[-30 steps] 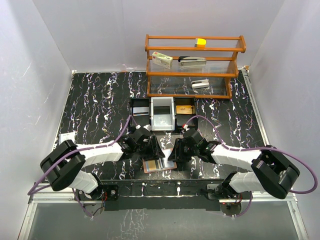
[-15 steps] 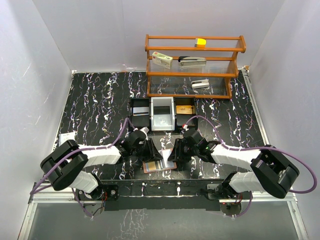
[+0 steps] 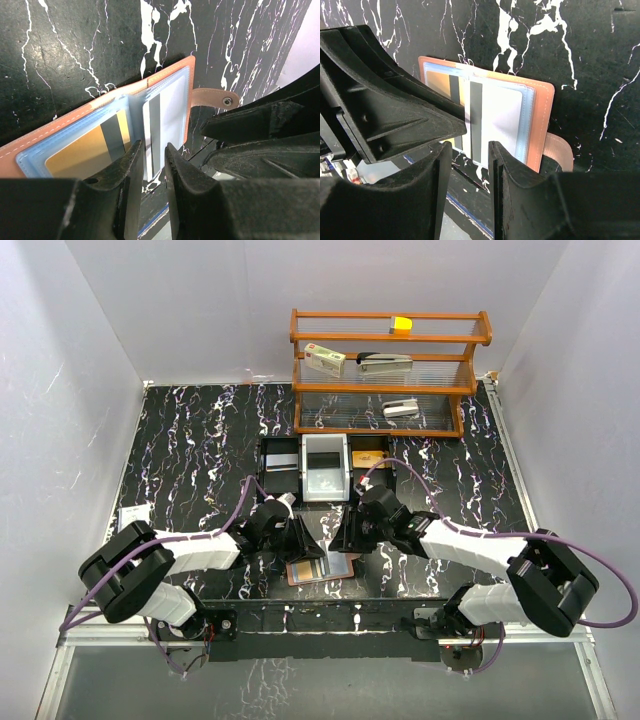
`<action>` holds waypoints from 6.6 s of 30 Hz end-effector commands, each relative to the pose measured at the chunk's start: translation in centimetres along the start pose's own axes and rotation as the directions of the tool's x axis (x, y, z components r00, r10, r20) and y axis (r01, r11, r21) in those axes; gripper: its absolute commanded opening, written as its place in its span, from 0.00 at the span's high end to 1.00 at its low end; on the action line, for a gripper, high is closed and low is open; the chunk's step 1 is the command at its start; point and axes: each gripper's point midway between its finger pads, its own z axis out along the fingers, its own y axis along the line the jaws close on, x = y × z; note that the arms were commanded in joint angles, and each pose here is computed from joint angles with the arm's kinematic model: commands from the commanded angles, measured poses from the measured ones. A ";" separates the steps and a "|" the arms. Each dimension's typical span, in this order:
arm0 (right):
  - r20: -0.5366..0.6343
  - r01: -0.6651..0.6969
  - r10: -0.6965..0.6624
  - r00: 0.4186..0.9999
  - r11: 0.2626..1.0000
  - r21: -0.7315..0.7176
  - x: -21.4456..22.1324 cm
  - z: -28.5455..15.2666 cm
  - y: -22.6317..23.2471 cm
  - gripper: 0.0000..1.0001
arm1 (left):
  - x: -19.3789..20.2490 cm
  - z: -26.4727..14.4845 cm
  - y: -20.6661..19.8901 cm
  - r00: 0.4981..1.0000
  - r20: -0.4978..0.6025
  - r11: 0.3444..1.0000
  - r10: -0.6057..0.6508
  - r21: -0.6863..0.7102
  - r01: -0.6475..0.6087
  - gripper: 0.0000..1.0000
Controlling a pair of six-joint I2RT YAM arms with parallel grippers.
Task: Take the credit cards out of the card holder
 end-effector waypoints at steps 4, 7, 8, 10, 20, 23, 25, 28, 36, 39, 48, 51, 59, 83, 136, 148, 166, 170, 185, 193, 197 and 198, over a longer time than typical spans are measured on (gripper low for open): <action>0.009 0.004 -0.004 1.000 1.000 0.031 -0.6 1.0 -0.6 0.67 | -0.2 -0.4 -0.9 1.000 0.001 0.999 0.000 0.042 0.000 0.79; 0.003 -0.008 0.008 1.000 0.999 0.046 -0.2 1.1 -1.2 0.68 | -0.2 -0.4 -1.0 1.000 -0.003 0.999 -0.002 0.046 0.002 0.78; 0.002 -0.011 0.011 1.000 0.999 0.051 -0.1 1.1 -1.4 0.68 | -0.1 -0.3 -0.9 1.000 -0.005 0.999 -0.004 0.048 0.004 0.79; 0.000 -0.015 0.015 1.000 0.998 0.055 0.2 1.1 -1.7 0.69 | 0.0 -0.3 -1.0 1.000 -0.010 0.999 -0.008 0.052 0.008 0.79; -0.007 -0.049 0.050 0.999 0.997 0.061 1.2 1.2 -2.7 0.70 | 0.2 -0.2 -1.2 0.999 -0.028 0.996 -0.021 0.082 0.023 0.83; -0.005 -0.061 0.061 0.998 0.996 0.064 1.3 1.2 -2.9 0.70 | 0.2 -0.1 -1.2 0.999 -0.031 0.996 -0.022 0.087 0.024 0.88; -0.005 -0.065 0.066 0.998 0.995 0.073 1.4 1.2 -3.1 0.70 | 0.3 -0.1 -1.0 0.999 -0.034 0.996 -0.027 0.083 0.030 0.92; -0.005 -0.071 0.072 0.997 0.994 0.086 1.5 1.3 -3.4 0.70 | 0.2 -0.2 -1.0 0.999 -0.028 0.996 -0.032 0.084 0.034 0.99; -0.001 -0.074 0.074 0.997 0.991 0.110 1.4 1.3 -3.8 0.70 | -0.3 -0.8 -0.1 0.999 -0.004 0.997 -0.050 0.064 0.050 1.00; -0.004 -0.075 0.076 0.997 0.990 0.118 1.5 1.4 -4.0 0.69 | -0.3 -1.1 0.7 0.999 0.000 0.998 -0.046 0.036 0.046 1.00; -0.005 -0.068 0.069 0.998 0.991 0.112 1.2 1.5 -3.7 0.69 | 0.1 -0.6 0.0 0.998 -0.046 0.996 -0.042 0.075 0.046 0.71; -0.013 -0.069 0.071 0.997 0.992 0.108 1.5 1.5 -3.7 0.69 | 0.3 -0.2 -0.1 0.997 -0.065 0.995 -0.050 0.082 0.055 0.68; -0.010 -0.069 0.071 0.997 0.992 0.104 1.4 1.5 -3.6 0.69 | 0.8 0.6 -0.4 0.993 -0.108 0.992 -0.047 0.113 0.059 0.70; -0.001 -0.064 0.065 0.998 0.987 0.145 1.3 1.3 -4.3 0.71 | 0.1 -1.2 0.6 0.996 -0.045 0.991 -0.075 0.108 0.080 1.00; 0.039 0.019 -0.017 0.999 0.998 -0.063 -2.8 0.7 3.9 0.65 | -0.5 -1.6 0.0 0.999 -0.046 0.997 0.028 0.069 -0.025 1.00; -0.033 -0.006 0.007 0.999 1.000 0.016 -0.6 2.5 0.8 0.67 | -0.3 -1.3 -0.3 0.997 -0.066 0.995 0.026 0.097 -0.020 0.87; 0.001 0.007 -0.007 1.000 1.000 0.019 -0.9 1.5 0.7 0.67 | -1.0 -2.3 -0.3 0.997 -0.023 0.996 0.078 0.045 -0.077 1.00; -0.015 0.002 -0.002 1.000 1.000 -0.019 -0.9 1.6 1.7 0.68 | -1.6 -3.5 -0.2 0.998 0.030 0.998 0.060 0.019 -0.061 1.00; -0.016 0.027 -0.032 0.999 0.973 -0.231 -2.3 2.1 7.2 0.66 | -3.4 -7.8 2.5 0.963 0.270 0.996 -0.018 -0.084 0.042 1.00; -0.095 0.032 -0.044 0.994 0.991 -0.133 -0.7 4.1 4.7 0.63 | -3.6 -7.3 2.1 0.968 0.251 0.996 0.018 -0.094 0.006 1.00; -0.083 0.051 -0.051 0.995 0.999 0.001 -0.7 4.3 1.9 0.62 | -3.8 -7.7 1.9 0.964 0.266 0.996 0.030 -0.092 -0.005 1.00; -0.076 0.062 -0.061 0.995 0.998 0.007 -0.9 4.0 1.9 0.61 | -3.9 -7.8 1.8 0.962 0.270 0.996 0.036 -0.091 -0.012 1.00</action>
